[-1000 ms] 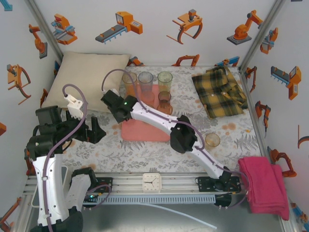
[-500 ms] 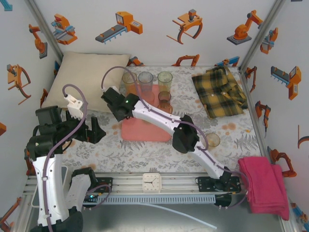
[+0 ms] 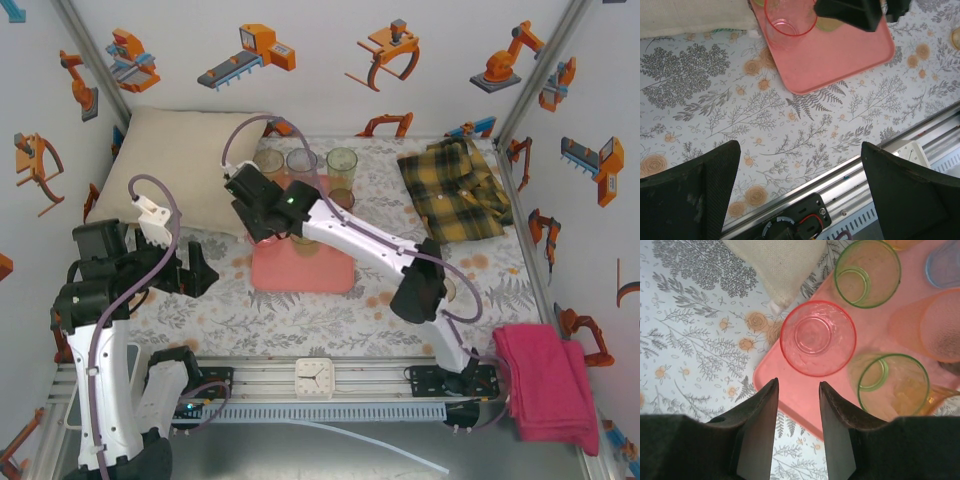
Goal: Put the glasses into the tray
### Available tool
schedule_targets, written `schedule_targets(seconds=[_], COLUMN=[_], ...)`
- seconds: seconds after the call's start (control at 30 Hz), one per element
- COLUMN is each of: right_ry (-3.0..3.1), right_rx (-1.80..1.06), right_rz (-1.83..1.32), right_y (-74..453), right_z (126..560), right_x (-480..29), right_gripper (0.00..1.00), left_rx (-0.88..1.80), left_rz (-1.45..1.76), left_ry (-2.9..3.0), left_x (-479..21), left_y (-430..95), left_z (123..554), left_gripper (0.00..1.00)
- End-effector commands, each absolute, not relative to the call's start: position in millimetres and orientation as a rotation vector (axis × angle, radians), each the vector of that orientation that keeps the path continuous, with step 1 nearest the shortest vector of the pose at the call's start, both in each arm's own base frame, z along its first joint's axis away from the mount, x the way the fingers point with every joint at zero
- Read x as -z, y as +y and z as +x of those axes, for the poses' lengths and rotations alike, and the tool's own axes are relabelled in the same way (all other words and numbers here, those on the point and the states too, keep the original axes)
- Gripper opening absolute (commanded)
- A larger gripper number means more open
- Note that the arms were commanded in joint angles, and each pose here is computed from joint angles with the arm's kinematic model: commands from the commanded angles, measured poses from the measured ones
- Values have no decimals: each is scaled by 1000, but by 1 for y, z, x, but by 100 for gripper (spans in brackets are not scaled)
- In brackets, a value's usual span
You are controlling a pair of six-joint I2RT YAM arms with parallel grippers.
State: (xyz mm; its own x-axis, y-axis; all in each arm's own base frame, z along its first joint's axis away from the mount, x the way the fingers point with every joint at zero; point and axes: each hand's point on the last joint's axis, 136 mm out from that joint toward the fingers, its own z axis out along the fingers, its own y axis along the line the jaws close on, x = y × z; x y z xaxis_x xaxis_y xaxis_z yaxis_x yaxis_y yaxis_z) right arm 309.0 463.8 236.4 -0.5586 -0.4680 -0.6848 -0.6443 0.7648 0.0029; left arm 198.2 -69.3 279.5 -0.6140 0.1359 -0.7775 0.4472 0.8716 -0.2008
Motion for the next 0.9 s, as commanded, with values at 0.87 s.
schedule_targets(seconds=[0.87], right_ry=[2292], right_rx=[-237], right_rz=[-274], right_y=[190], right_z=[203], right_x=[-227], right_gripper=[37], left_rx=[514], left_rz=[379], left_ry=[2227], left_x=[-263], left_y=[-68], left_z=[200], left_gripper=[99])
